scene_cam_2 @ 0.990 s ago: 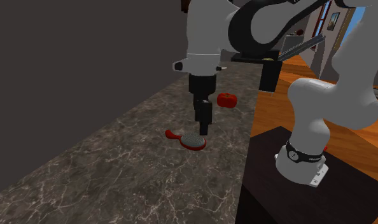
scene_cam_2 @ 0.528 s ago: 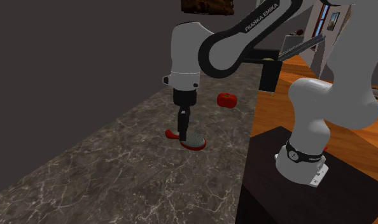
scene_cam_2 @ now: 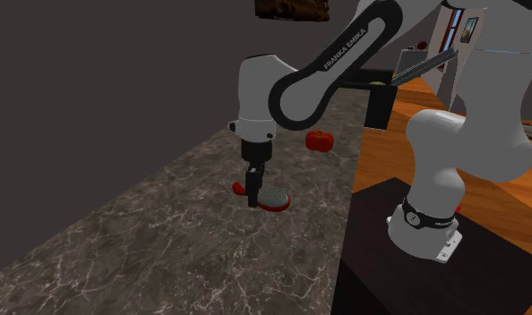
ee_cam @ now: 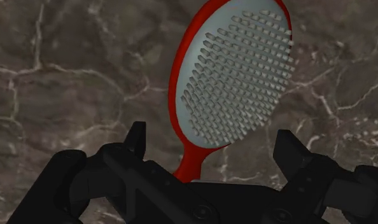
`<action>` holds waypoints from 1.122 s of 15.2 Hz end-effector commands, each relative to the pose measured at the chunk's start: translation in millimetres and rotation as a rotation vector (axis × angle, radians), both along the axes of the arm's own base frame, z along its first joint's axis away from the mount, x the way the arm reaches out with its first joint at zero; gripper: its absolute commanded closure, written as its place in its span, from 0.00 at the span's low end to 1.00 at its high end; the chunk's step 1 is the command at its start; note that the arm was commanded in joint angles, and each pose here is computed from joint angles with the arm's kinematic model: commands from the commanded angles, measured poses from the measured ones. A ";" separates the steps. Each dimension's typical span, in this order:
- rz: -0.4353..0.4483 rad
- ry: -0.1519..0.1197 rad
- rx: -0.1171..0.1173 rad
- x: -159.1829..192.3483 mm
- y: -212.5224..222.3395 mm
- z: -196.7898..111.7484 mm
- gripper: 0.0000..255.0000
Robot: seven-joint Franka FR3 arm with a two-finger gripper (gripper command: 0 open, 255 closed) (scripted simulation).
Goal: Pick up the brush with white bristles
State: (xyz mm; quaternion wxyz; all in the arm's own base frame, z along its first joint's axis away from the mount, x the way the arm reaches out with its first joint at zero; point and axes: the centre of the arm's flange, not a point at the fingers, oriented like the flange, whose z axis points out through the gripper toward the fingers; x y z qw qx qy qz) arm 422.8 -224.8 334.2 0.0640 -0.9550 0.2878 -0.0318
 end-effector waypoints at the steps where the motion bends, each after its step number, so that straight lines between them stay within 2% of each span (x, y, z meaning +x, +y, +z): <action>1: 0.000 0.000 0.000 -0.1 1.1 -8.5 0.00; 2: 0.000 0.000 0.000 -0.1 1.1 -8.5 0.00; 3: 0.000 0.000 0.000 -0.2 1.5 -8.5 1.00; 12: 0.000 0.000 0.000 -0.1 1.1 -8.5 1.00; 17: 0.000 0.000 0.000 -0.1 1.1 17.9 1.00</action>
